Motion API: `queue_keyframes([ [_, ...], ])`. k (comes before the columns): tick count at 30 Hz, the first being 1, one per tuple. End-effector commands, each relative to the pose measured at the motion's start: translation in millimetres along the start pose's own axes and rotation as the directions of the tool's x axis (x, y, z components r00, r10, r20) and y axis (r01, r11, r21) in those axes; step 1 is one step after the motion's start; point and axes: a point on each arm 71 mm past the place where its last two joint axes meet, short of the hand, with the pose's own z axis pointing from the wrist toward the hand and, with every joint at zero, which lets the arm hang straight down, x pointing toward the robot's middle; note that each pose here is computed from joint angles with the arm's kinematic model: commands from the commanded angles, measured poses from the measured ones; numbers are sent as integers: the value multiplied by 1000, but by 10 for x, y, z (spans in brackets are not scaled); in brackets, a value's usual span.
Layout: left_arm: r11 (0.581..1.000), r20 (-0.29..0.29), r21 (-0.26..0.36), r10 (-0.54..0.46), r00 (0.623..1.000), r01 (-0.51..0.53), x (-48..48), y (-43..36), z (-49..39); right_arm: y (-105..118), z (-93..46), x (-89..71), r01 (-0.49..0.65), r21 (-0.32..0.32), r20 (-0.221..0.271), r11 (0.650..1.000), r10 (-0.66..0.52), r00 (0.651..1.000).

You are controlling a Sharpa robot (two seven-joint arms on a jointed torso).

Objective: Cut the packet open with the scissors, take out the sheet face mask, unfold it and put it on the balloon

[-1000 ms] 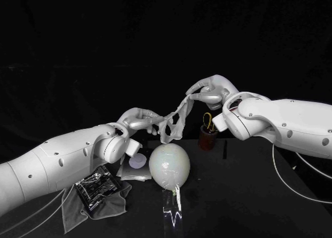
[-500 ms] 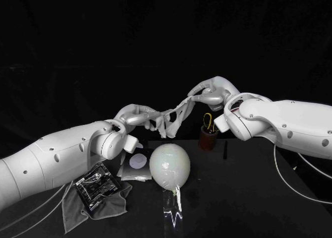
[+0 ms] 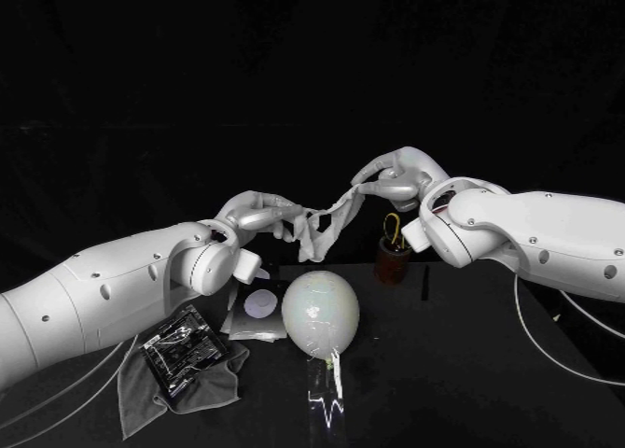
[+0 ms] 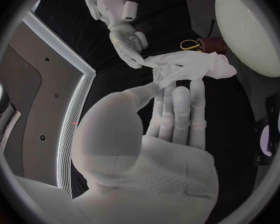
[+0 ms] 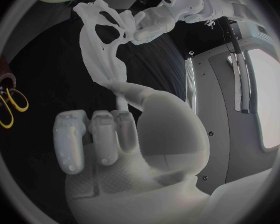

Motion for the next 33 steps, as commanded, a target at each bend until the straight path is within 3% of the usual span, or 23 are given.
queue_keyframes([
  [1, 1000, -27, -1, 9, 1000, -9, 23, -22, 4, 19, -4, -4, 6, -22, 8, 1000, -6, 1000],
  [10, 1000, -16, -6, 11, 1000, -11, 3, -21, -2, 31, -35, -13, 1, -31, 10, 1000, -1, 1000],
  [21, 999, 42, -6, -32, 999, 32, -67, -13, -7, 28, -43, -72, 12, -34, 18, 999, -11, 1000],
  [33, 999, 20, -27, -20, 1000, 20, -47, 1, -9, 99, -50, -53, 10, -53, 8, 999, -10, 1000],
])
